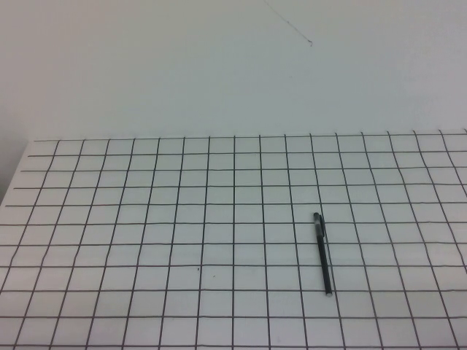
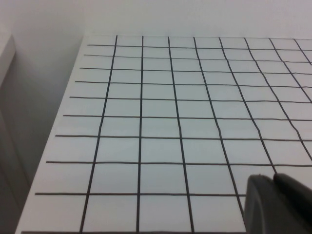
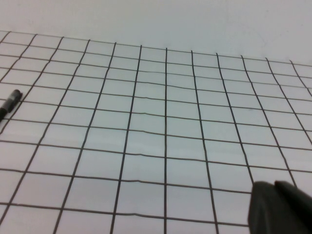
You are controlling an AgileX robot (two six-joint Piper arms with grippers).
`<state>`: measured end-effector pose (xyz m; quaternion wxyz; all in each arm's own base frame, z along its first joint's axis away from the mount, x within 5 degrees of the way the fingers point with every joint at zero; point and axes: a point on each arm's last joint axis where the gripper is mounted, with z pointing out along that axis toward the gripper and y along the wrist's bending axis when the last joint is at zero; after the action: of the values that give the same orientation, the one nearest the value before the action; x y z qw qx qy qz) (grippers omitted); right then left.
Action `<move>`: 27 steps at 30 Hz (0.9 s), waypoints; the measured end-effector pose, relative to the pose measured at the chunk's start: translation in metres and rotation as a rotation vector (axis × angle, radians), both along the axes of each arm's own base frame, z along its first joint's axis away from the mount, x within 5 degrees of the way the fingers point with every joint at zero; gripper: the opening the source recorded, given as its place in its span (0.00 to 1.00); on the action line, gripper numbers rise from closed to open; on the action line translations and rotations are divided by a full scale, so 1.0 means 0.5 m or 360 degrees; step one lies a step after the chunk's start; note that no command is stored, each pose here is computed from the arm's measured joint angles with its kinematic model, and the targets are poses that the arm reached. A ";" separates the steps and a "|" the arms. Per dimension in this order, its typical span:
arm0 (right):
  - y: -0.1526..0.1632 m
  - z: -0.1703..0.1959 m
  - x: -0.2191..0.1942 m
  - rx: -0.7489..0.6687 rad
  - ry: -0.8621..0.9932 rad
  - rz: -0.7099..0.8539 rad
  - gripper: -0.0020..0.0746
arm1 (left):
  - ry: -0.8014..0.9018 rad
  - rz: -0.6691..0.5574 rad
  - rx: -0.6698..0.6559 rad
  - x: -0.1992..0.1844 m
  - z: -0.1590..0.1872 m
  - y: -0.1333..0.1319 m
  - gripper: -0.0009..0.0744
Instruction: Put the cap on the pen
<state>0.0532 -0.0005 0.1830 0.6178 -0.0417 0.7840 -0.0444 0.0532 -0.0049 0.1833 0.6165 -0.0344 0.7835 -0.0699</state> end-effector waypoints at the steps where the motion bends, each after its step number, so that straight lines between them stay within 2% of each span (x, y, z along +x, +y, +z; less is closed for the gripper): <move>1: 0.000 0.000 0.000 0.0000 0.0000 0.0000 0.03 | 0.0000 0.0001 -0.0003 0.000 0.000 0.000 0.01; 27: 0.000 0.000 0.000 0.0000 0.0003 0.0000 0.03 | -0.0009 0.0011 -0.0043 0.000 0.001 0.000 0.01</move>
<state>0.0533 -0.0005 0.1829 0.6171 -0.0418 0.7846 -0.0443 0.0534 -0.0048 0.1839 0.6184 -0.0452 0.7807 -0.0784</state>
